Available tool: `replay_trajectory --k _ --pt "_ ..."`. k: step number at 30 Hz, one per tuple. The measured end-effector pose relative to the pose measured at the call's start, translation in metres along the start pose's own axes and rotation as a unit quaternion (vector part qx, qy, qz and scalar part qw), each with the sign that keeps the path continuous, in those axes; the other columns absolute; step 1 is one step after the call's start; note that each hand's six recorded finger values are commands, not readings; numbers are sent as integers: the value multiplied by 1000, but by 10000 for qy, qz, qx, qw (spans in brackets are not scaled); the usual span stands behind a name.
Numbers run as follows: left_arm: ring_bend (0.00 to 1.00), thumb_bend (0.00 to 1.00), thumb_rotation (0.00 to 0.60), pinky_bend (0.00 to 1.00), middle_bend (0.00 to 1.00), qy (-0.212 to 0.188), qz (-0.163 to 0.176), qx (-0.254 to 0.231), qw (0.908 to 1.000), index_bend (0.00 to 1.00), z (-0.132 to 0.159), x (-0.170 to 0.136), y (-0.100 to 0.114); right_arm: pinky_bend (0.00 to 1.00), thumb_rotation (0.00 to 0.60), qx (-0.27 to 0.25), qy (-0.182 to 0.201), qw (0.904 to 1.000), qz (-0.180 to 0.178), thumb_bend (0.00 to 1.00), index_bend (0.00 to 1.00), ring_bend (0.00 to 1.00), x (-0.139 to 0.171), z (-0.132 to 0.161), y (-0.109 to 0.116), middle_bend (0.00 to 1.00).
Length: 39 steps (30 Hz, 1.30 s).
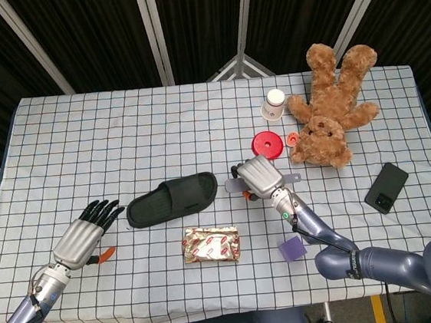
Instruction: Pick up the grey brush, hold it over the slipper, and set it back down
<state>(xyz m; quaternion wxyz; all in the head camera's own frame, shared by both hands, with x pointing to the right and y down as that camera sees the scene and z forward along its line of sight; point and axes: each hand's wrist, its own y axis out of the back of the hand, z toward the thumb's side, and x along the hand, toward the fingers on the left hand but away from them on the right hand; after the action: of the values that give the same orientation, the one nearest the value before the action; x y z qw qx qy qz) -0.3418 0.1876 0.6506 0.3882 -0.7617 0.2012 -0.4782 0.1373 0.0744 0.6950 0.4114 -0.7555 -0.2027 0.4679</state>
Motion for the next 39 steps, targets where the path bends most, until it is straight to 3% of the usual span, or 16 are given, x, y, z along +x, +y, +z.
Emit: replay_trajectory --k 7,14,27,39 --pt "0 509 525 29 0 -156 -447 -1 9989 0 7 19 -5 574 600 -193 96 9998 43 454 823 521 -12 18 8 630" --pt "0 509 525 29 0 91 -992 -48 9950 0 -6 32 -23 574 600 -431 319 9985 47 454 823 520 -31 51 19 631" --pt "0 509 523 29 0 157 -1292 9 9915 0 -13 41 -41 573 600 -856 262 9958 179 454 823 521 -59 81 20 632" --pt "0 509 522 29 0 188 -1477 10 9889 0 -19 46 -52 573 600 -1033 377 9937 237 455 823 524 -56 105 13 634"
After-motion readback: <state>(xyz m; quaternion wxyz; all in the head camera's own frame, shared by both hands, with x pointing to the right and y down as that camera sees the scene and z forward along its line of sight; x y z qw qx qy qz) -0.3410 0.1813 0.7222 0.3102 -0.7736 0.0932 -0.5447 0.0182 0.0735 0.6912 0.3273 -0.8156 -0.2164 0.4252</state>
